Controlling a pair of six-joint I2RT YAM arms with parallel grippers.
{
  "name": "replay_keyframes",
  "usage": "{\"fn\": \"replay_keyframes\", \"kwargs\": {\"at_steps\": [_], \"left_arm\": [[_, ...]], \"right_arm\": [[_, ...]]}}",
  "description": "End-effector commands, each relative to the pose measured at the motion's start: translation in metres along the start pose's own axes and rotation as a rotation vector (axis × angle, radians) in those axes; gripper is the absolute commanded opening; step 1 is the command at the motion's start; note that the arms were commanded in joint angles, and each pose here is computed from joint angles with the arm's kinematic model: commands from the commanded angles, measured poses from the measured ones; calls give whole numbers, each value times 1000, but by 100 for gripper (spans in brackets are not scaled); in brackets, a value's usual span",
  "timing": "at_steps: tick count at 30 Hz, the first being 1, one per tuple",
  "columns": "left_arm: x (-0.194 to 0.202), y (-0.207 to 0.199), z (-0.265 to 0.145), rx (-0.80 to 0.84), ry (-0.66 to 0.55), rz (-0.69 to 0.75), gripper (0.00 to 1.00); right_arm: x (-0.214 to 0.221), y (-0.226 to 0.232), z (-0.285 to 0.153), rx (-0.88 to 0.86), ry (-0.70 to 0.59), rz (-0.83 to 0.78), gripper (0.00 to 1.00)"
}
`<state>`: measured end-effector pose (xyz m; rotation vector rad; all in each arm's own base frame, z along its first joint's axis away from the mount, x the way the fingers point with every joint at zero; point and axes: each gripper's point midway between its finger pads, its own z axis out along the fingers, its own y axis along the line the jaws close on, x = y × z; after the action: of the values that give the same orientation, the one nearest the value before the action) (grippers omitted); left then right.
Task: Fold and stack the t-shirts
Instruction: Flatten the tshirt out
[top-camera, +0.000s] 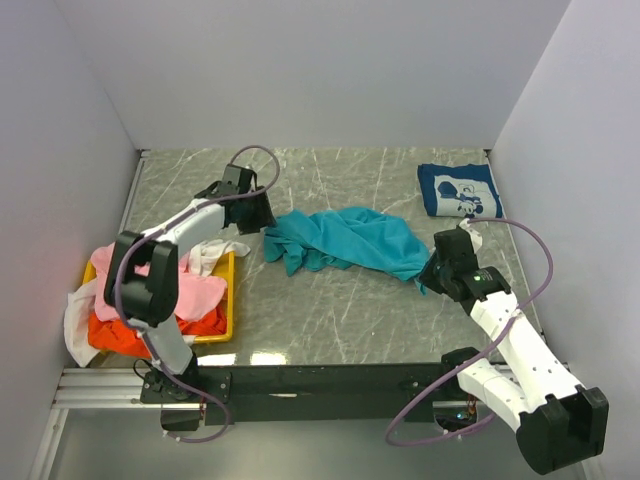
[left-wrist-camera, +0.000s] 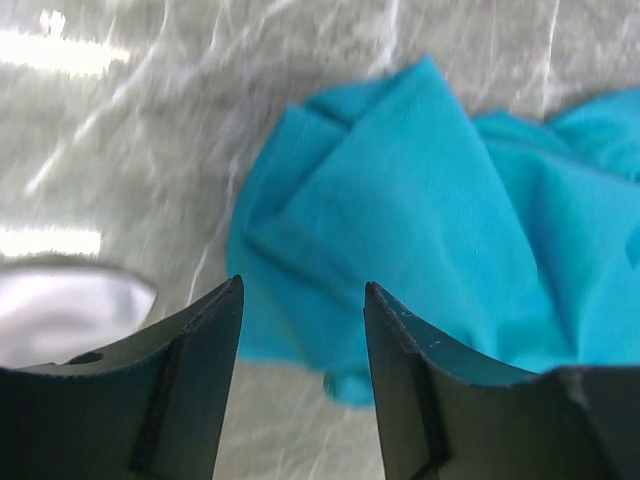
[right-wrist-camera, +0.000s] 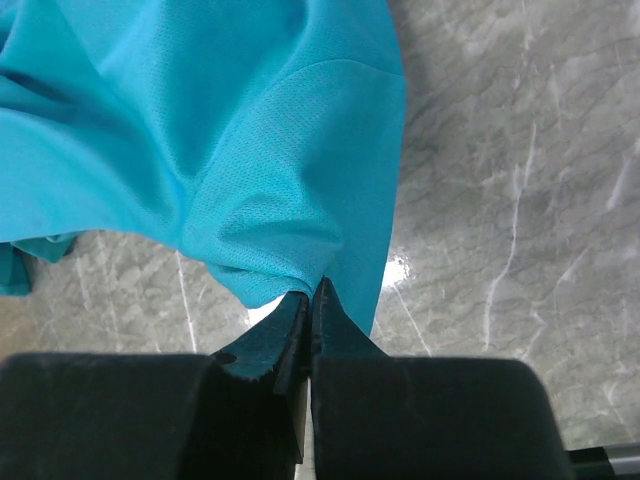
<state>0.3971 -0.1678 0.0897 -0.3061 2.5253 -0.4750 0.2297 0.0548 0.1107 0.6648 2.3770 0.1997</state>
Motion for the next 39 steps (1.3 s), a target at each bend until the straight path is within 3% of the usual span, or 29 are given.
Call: {"fn": "replay_keyframes", "kwargs": {"at_steps": [1, 27, 34, 39], "left_arm": [[-25, -15, 17, 45, -46, 10, 56], [-30, -11, 52, 29, -49, 16, 40], [-32, -14, 51, 38, -50, 9, 1], [-50, -22, 42, 45, -90, 7, 0]], "right_arm": [[-10, 9, -2, -40, -40, 33, 0], [-2, 12, 0, -63, 0, 20, 0], [-1, 11, -1, -61, -3, 22, 0], [-15, 16, -8, -67, -41, 15, 0]]}}
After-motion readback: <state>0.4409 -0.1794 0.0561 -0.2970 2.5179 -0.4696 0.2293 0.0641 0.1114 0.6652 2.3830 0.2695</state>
